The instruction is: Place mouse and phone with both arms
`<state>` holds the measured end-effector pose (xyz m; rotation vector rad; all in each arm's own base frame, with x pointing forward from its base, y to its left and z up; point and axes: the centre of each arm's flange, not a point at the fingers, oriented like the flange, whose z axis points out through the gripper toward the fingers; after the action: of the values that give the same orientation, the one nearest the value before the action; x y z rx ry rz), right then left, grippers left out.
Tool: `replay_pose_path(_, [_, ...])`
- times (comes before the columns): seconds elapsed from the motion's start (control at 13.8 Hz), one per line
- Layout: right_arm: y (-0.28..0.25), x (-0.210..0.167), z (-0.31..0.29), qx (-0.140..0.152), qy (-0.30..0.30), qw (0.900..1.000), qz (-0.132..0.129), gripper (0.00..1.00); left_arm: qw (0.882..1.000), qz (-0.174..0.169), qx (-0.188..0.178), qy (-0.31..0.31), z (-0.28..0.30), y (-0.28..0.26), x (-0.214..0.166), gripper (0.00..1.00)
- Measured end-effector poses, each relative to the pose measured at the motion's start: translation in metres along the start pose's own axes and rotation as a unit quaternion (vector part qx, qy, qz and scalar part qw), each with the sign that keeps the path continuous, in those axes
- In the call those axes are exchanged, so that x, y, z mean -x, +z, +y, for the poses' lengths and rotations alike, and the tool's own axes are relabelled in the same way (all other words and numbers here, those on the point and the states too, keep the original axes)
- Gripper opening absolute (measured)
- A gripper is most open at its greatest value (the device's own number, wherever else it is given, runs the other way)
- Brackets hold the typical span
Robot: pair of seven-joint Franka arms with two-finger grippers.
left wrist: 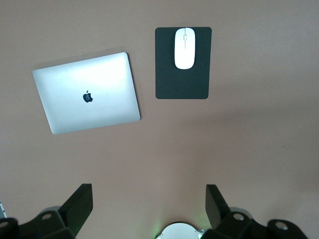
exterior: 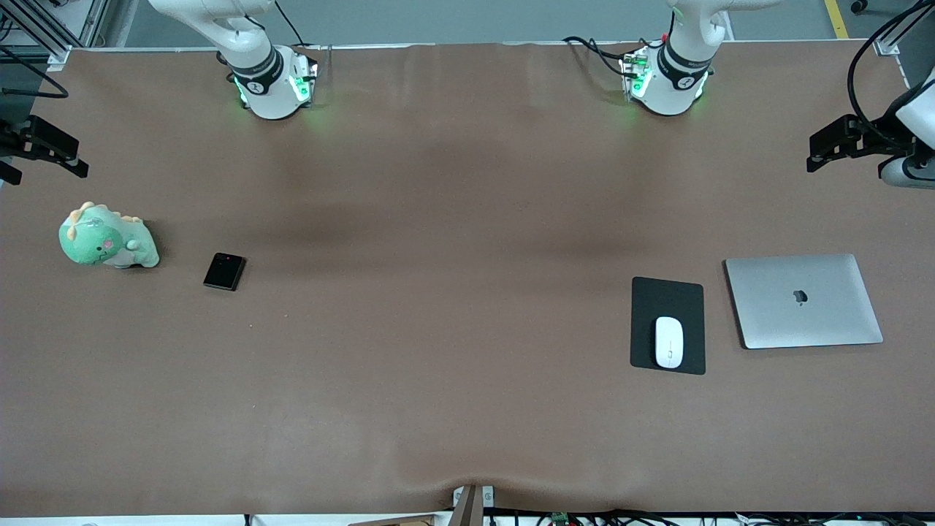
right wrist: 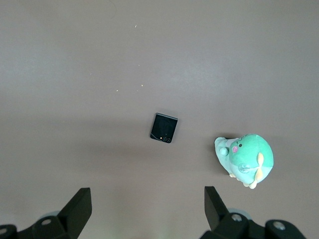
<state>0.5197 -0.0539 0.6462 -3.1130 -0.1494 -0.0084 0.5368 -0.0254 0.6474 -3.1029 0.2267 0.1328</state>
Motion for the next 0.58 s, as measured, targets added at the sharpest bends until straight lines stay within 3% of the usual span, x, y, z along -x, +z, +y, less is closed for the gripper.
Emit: replay_pose_path(0.58, [0.0004,0.0000,-0.0017,0.010,0.040,0.999,-0.003,1.00,1.000,0.011,-0.001,0.000,0.0003,-0.0021,-0.0025,1.00])
